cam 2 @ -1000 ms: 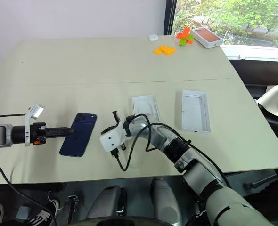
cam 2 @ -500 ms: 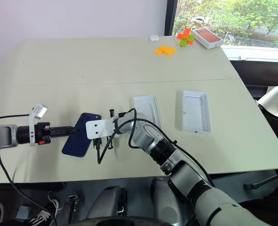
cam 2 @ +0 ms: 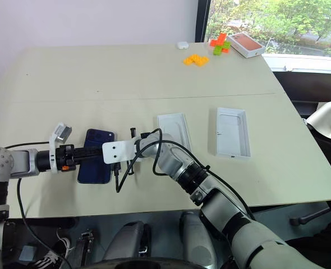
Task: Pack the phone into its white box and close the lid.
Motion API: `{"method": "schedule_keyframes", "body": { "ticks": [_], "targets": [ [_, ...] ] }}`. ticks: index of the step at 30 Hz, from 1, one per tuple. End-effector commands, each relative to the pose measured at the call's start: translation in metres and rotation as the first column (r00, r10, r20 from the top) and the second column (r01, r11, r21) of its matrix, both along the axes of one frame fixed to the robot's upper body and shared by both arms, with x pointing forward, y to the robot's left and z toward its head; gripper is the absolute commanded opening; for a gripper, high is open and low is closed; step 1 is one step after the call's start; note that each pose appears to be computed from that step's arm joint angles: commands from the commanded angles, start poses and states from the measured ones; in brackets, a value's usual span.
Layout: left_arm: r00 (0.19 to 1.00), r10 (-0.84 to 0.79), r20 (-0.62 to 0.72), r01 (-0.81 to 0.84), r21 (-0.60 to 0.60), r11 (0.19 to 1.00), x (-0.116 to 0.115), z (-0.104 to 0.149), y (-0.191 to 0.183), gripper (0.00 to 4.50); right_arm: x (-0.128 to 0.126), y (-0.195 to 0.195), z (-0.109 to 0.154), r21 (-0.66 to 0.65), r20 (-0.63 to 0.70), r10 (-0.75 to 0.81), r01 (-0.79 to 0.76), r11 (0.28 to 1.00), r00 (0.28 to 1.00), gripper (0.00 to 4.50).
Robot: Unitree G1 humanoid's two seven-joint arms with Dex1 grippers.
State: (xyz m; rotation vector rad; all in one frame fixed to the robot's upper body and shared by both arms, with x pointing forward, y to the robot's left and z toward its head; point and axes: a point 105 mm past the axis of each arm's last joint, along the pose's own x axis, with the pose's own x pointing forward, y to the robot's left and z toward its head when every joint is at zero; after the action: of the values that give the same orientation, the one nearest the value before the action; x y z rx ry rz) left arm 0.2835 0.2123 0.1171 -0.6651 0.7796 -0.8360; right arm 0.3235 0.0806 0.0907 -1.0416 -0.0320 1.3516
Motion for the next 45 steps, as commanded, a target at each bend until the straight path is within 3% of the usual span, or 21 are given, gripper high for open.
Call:
{"method": "schedule_keyframes", "body": {
  "ticks": [1, 2, 5, 12, 19, 24, 28, 30, 32, 34, 35, 39, 41, 45],
  "targets": [
    [0.999, 0.003, 0.034, -0.004, 0.021, 1.0, -0.002, 0.004, 0.004, 4.44, 0.006, -0.006, -0.004, -0.026, 0.006, -0.023, 0.023, 0.999, 1.0, 0.0],
    [0.999, 0.006, 0.032, -0.007, 0.042, 0.999, -0.002, 0.0, 0.006, 4.44, 0.006, -0.007, -0.004, -0.027, 0.007, -0.024, 0.024, 0.999, 1.0, 0.0],
    [0.999, 0.001, 0.042, -0.003, 0.035, 0.999, -0.003, -0.002, 0.007, 3.56, 0.007, -0.009, -0.004, -0.032, 0.016, -0.023, 0.024, 0.999, 1.0, 0.0],
    [0.999, 0.011, 0.044, -0.012, 0.01, 1.0, -0.001, -0.006, 0.01, 0.14, 0.008, -0.013, -0.004, -0.04, 0.037, -0.021, 0.023, 0.999, 0.999, 0.0],
    [0.999, 0.038, 0.01, -0.037, -0.087, 0.996, -0.001, -0.005, 0.013, 0.06, 0.011, -0.022, 0.005, -0.001, 0.048, -0.041, 0.041, 0.999, 0.998, 0.0],
    [0.995, 0.076, 0.071, -0.066, -0.127, 0.99, 0.001, 0.003, 0.023, 0.06, 0.006, -0.037, 0.043, 0.208, -0.142, -0.051, 0.081, 0.975, 0.989, 0.0],
    [0.97, 0.119, 0.214, -0.094, -0.127, 0.987, 0.009, 0.013, 0.026, 0.0, -0.005, -0.042, 0.102, 0.443, -0.287, 0.028, 0.107, 0.89, 0.957, 1.25],
    [0.947, 0.131, 0.294, -0.09, -0.148, 0.985, 0.014, 0.024, 0.016, 0.0, -0.006, -0.046, 0.125, 0.526, -0.356, 0.05, 0.156, 0.836, 0.933, 2.26],
    [0.933, 0.124, 0.338, -0.076, -0.151, 0.986, 0.017, 0.032, 0.007, 0.0, -0.003, -0.06, 0.131, 0.543, -0.397, 0.037, 0.203, 0.815, 0.917, 3.25],
    [0.928, 0.093, 0.362, -0.039, -0.152, 0.988, 0.016, 0.037, -0.007, 0.0, 0.0, -0.085, 0.125, 0.512, -0.408, -0.002, 0.23, 0.828, 0.913, 4.28],
    [0.928, 0.086, 0.363, -0.029, -0.158, 0.987, 0.015, 0.038, -0.011, 0.0, -0.001, -0.093, 0.123, 0.497, -0.409, -0.01, 0.232, 0.836, 0.912, 4.4],
    [0.947, 0.069, 0.313, 0.007, -0.236, 0.972, 0.012, 0.044, -0.024, 0.0, -0.034, -0.134, 0.095, 0.236, -0.386, 0.039, 0.058, 0.97, 0.922, 4.4],
    [0.949, 0.069, 0.308, 0.011, -0.252, 0.968, 0.013, 0.047, -0.025, 0.0, -0.043, -0.142, 0.089, 0.165, -0.398, 0.049, 0.019, 0.986, 0.916, 4.4],
    [0.959, 0.051, 0.28, 0.038, -0.306, 0.951, 0.012, 0.058, -0.029, 0.0, -0.043, -0.171, 0.052, -0.078, -0.425, -0.125, 0.101, 0.992, 0.897, 4.4]
  ]
}}
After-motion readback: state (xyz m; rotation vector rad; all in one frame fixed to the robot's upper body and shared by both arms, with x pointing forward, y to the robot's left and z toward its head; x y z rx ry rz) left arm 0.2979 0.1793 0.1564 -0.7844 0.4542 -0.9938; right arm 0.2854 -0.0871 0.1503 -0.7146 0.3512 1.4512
